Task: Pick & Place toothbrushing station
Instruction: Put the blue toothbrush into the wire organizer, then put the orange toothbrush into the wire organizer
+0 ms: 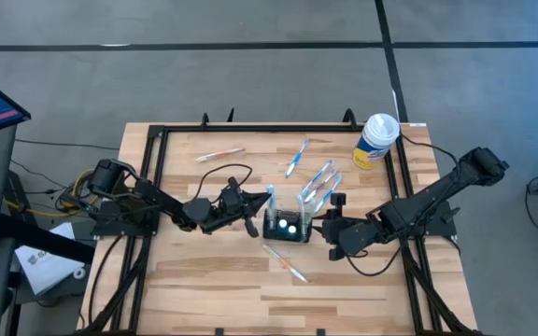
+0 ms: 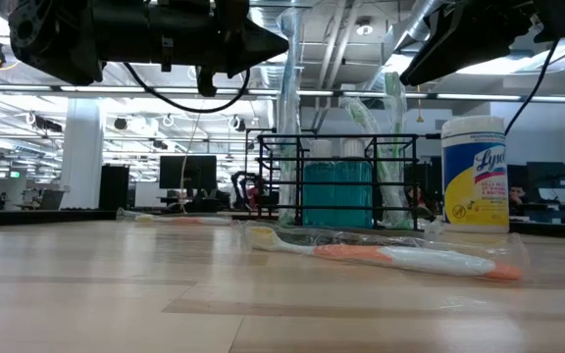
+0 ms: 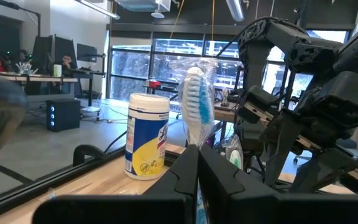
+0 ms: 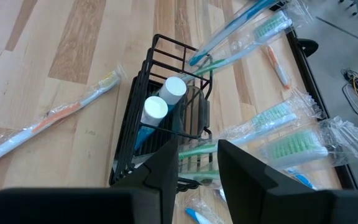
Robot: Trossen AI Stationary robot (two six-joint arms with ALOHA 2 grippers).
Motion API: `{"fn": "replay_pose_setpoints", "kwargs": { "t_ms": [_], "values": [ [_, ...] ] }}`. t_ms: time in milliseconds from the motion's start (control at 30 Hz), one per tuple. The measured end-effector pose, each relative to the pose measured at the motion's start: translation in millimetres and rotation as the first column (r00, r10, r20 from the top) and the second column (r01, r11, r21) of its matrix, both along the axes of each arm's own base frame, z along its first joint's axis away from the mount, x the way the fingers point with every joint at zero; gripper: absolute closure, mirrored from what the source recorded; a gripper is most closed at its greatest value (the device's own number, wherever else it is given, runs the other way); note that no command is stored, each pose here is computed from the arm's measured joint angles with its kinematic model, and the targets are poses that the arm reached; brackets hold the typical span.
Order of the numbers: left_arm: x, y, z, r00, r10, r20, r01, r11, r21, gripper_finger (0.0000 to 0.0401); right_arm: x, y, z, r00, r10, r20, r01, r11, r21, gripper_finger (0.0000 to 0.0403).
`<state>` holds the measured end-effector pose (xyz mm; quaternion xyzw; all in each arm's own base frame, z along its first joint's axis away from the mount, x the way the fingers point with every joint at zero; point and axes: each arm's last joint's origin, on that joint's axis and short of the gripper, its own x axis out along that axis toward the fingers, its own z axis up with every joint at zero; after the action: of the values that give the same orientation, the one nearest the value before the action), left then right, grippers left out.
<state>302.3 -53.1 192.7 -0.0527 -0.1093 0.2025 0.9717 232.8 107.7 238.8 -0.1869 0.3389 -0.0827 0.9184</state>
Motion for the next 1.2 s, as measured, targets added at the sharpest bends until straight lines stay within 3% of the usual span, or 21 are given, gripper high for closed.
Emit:
{"fn": "replay_pose_setpoints", "kwargs": {
  "t_ms": [500, 900, 1200],
  "values": [
    [0.3, -0.6, -0.2, 1.000, -0.023, -0.003, 0.023, 1.000, 0.006, 0.0396, 0.0, 0.0, 0.0, 1.000, 0.000, 0.000, 0.000, 1.000, 0.000, 0.0300],
    [0.4, -0.7, -0.5, 1.000, -0.024, -0.005, 0.024, 1.000, 0.006, 0.0322, 0.0, 0.0, 0.0, 1.000, 0.001, -0.001, -0.001, 1.000, 0.000, 0.0300],
    [0.4, -0.7, -0.4, 1.000, -0.025, -0.004, 0.025, 1.000, 0.005, 0.0311, 0.0, 0.0, 0.0, 1.000, 0.001, -0.001, -0.001, 1.000, 0.001, 0.0300]
  ]
}}
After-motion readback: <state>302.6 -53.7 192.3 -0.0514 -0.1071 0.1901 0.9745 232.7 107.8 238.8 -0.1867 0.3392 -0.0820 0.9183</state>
